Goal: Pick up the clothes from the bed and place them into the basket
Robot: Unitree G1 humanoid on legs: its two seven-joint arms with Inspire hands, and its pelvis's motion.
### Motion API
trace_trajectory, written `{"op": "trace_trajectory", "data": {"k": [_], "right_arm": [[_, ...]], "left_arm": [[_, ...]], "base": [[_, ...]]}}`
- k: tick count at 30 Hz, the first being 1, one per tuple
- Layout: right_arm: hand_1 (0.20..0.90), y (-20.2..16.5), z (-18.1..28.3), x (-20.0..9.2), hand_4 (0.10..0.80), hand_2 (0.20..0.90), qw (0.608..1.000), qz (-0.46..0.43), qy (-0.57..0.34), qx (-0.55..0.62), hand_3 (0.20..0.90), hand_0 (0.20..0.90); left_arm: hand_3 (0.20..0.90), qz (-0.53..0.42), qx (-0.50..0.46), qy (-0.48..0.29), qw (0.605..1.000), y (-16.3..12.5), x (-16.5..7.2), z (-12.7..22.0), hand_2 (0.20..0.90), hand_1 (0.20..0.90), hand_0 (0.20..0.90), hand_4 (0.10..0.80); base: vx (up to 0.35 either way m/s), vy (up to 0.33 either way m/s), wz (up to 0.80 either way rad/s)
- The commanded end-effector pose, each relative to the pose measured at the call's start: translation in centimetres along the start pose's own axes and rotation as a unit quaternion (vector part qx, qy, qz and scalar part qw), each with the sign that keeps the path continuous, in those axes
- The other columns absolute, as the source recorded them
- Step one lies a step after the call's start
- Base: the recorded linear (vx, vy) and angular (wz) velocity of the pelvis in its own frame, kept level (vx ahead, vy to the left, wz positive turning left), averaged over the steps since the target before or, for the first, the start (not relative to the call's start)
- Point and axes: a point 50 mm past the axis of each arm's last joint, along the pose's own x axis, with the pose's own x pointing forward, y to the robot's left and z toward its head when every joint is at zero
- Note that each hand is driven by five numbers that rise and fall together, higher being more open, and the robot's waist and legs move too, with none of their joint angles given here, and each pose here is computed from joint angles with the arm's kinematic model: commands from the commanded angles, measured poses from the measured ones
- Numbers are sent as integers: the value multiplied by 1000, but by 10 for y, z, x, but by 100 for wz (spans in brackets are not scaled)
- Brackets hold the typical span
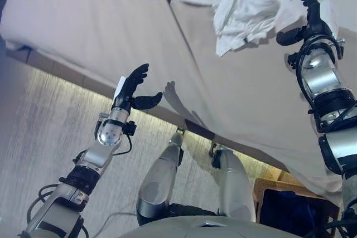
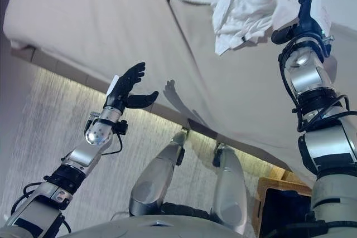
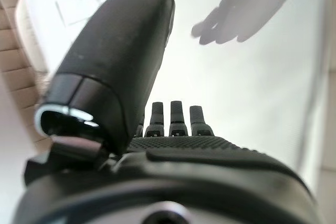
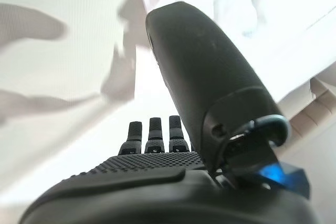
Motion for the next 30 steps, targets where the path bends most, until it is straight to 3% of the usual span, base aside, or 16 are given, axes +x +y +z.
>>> {"op": "trace_trajectory", "data": {"k": [1, 11, 22, 23, 24, 25, 26, 27, 30], "right_arm": [[900, -62, 64, 16, 800, 900, 986, -133, -99, 29, 900, 900], [900, -80, 97, 19, 800, 900, 970, -155, -101, 160, 900, 900], [900, -93, 106, 21, 800, 900, 934, -114, -99, 323, 900, 900], [836, -94, 106, 21, 726, 836, 932, -112, -101, 330, 826, 836], [596, -95, 107, 21, 446, 596, 933, -115, -101, 324, 546, 596], [531, -95, 107, 21, 369, 531, 934, -116, -101, 323, 469, 531], [340, -97, 106, 22, 147, 340, 938, -125, -100, 306, 247, 340], [300, -98, 105, 22, 100, 300, 944, -134, -95, 286, 200, 300], [300, -104, 97, 26, 100, 300, 962, -159, -62, 211, 200, 300]], "left_arm": [[900, 12, -31, -156, 987, 0, -2, 55, 900, 900, 900, 800], [900, 0, -64, -216, 974, -8, -7, 81, 900, 900, 900, 800], [900, 17, -73, -220, 973, 1, -15, 84, 900, 900, 900, 800], [900, 18, -71, -220, 973, 3, -15, 84, 900, 900, 900, 800], [900, 19, -70, -221, 973, 5, -16, 83, 900, 900, 900, 800], [900, 20, -70, -221, 973, 5, -16, 84, 900, 900, 900, 800], [900, 21, -69, -223, 972, 7, -16, 84, 900, 900, 900, 800], [900, 22, -70, -223, 972, 9, -17, 84, 900, 900, 900, 800], [900, 27, -69, -222, 972, 13, -20, 82, 900, 900, 900, 800]], "base": [[18, -25, 16], [56, -9, 22], [15, -16, 13], [3, -38, 29], [0, -27, 23], [-1, -25, 11], [-1, -16, 4], [0, 0, 0], [0, 0, 0]]}}
